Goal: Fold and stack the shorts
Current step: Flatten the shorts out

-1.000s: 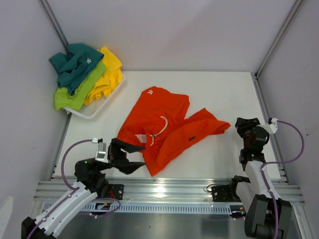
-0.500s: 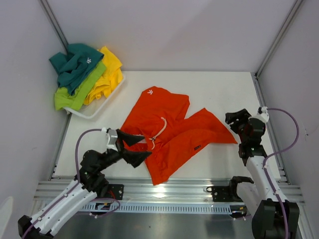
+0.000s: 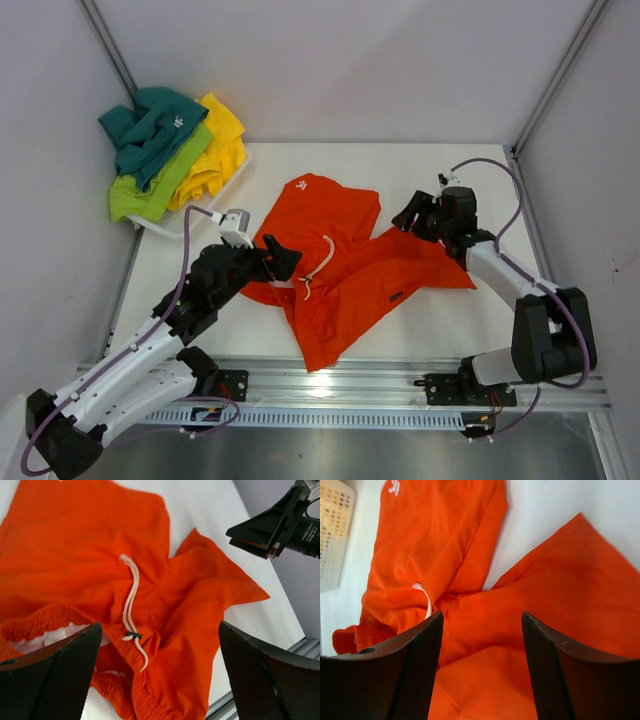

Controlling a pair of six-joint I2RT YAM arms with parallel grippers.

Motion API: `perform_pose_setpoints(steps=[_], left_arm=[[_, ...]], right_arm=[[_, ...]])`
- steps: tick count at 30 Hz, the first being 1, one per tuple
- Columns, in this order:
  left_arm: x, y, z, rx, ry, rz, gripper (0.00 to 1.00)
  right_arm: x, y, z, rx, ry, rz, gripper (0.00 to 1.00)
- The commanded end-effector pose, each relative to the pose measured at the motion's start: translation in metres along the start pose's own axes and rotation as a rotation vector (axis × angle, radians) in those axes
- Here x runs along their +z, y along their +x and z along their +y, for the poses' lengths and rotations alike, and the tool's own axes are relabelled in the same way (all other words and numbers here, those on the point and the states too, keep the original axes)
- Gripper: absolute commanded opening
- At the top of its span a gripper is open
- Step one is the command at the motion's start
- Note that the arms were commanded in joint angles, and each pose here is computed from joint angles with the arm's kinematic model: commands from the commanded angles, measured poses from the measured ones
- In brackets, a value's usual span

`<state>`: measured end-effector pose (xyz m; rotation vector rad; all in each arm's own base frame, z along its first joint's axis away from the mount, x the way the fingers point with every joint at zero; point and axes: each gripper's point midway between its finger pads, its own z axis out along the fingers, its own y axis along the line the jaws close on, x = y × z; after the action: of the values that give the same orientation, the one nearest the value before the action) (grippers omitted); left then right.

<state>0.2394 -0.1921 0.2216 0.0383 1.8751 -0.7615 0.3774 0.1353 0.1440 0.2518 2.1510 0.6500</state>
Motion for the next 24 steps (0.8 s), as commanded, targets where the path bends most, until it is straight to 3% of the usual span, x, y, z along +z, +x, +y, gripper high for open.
perform_pose_setpoints(steps=[1, 10, 16, 24], left_arm=[[-0.004, 0.009, 0.015, -0.132, -0.115, 0.041, 0.99], [0.020, 0.045, 0.032, -0.146, -0.216, 0.181, 0.99], [0.035, 0.060, 0.058, -0.140, -0.311, 0.248, 0.99], [0.053, 0.071, 0.072, -0.183, -0.318, 0.290, 0.99]], right_arm=[[0.022, 0.003, 0.011, -0.020, -0.038, 0.065, 0.67], [0.099, 0.020, 0.014, 0.078, -0.108, 0.146, 0.65], [0.132, 0.018, 0.024, 0.108, -0.179, 0.155, 0.65], [0.167, 0.015, 0.032, 0.125, -0.214, 0.171, 0.65]])
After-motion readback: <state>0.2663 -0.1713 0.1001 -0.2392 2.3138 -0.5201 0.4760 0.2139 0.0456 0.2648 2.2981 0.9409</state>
